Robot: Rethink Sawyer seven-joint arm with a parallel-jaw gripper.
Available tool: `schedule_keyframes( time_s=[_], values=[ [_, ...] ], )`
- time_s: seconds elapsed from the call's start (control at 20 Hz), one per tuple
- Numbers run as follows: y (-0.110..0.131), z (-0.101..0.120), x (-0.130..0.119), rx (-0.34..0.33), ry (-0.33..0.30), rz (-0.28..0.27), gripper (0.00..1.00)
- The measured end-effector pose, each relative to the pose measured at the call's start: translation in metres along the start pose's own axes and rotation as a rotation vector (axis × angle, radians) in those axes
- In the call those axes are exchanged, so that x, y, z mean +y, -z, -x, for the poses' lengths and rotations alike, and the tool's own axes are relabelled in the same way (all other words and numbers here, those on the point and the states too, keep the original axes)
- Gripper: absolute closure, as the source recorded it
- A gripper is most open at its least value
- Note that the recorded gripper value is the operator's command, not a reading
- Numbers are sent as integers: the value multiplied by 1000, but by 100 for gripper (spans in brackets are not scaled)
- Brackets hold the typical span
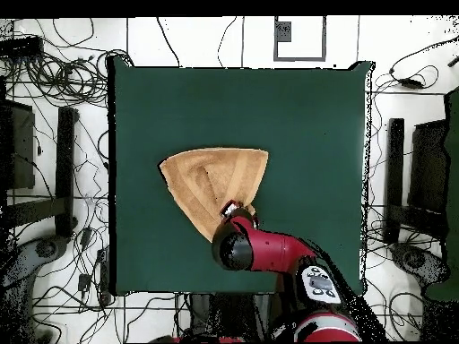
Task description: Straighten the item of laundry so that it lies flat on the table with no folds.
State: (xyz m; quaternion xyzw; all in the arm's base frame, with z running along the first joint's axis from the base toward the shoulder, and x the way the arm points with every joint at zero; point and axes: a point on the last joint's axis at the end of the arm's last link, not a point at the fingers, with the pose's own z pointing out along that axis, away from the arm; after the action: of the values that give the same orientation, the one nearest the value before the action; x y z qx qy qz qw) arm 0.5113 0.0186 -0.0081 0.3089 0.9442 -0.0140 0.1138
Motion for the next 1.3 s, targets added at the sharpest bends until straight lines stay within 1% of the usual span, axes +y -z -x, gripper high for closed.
schedule_keyframes(
  time_s=[0.3, 0.4, 0.55, 0.8, 1.1, 1.2, 1.3],
  values=[
    [-2, 16, -4, -5, 21, 2, 100],
    [-3, 22, 1, -8, 45, 5, 100],
    [-6, 28, 6, -11, 65, 9, 100],
    [-17, 44, 20, -16, 116, 21, 100],
    [-36, 59, 35, 8, 159, 34, 100],
    [-39, 62, 39, 16, 169, 35, 100],
    [-46, 70, 46, 30, 191, 35, 100]
  ],
)
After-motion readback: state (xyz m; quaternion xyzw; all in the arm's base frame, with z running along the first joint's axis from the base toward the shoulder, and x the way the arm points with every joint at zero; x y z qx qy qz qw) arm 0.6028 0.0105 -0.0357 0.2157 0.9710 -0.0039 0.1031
